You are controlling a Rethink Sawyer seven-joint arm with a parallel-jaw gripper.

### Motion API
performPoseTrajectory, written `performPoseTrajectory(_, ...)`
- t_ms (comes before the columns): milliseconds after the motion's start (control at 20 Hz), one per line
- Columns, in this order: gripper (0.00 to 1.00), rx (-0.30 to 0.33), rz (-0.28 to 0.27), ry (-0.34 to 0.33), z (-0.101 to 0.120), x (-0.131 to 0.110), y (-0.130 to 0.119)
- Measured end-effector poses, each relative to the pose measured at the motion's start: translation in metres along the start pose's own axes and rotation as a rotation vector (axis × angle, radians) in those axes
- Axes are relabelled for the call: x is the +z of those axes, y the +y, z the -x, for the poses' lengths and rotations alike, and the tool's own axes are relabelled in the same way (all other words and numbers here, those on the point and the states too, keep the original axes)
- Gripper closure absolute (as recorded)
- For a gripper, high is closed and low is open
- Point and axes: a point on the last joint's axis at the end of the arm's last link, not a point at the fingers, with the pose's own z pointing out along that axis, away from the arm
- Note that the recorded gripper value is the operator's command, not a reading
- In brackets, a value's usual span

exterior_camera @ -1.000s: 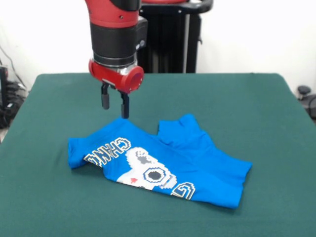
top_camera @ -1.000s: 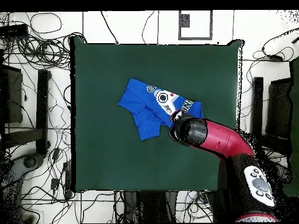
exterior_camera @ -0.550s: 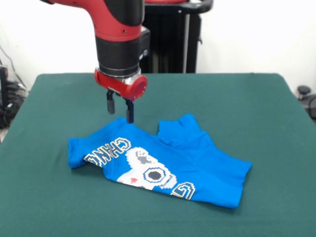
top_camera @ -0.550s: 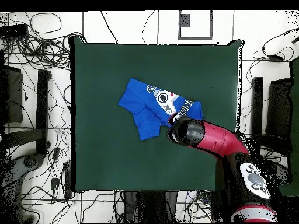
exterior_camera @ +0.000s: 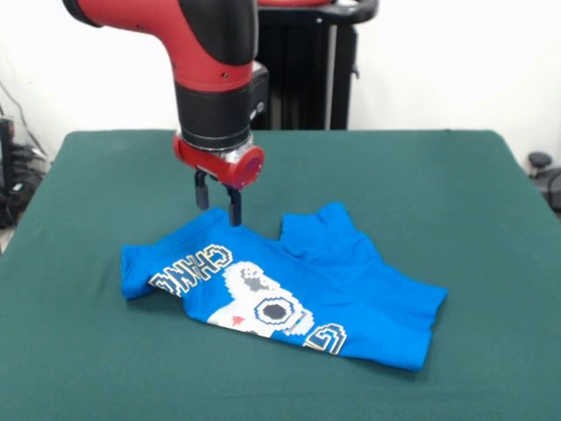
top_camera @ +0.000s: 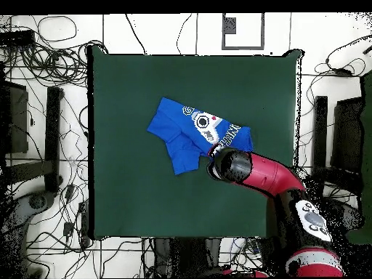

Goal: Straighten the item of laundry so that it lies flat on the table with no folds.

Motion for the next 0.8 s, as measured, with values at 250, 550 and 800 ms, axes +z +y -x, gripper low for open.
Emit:
performPoseTrajectory(250,0.00,0.000,0.001,-0.002,0.0001,0.0008,0.0001)
performPoseTrajectory(550,0.00,0.002,0.001,-0.002,0.0007,0.0009,-0.0009)
performPoseTrajectory(800,0.00,0.003,0.001,-0.002,0.0010,0.0009,-0.0015)
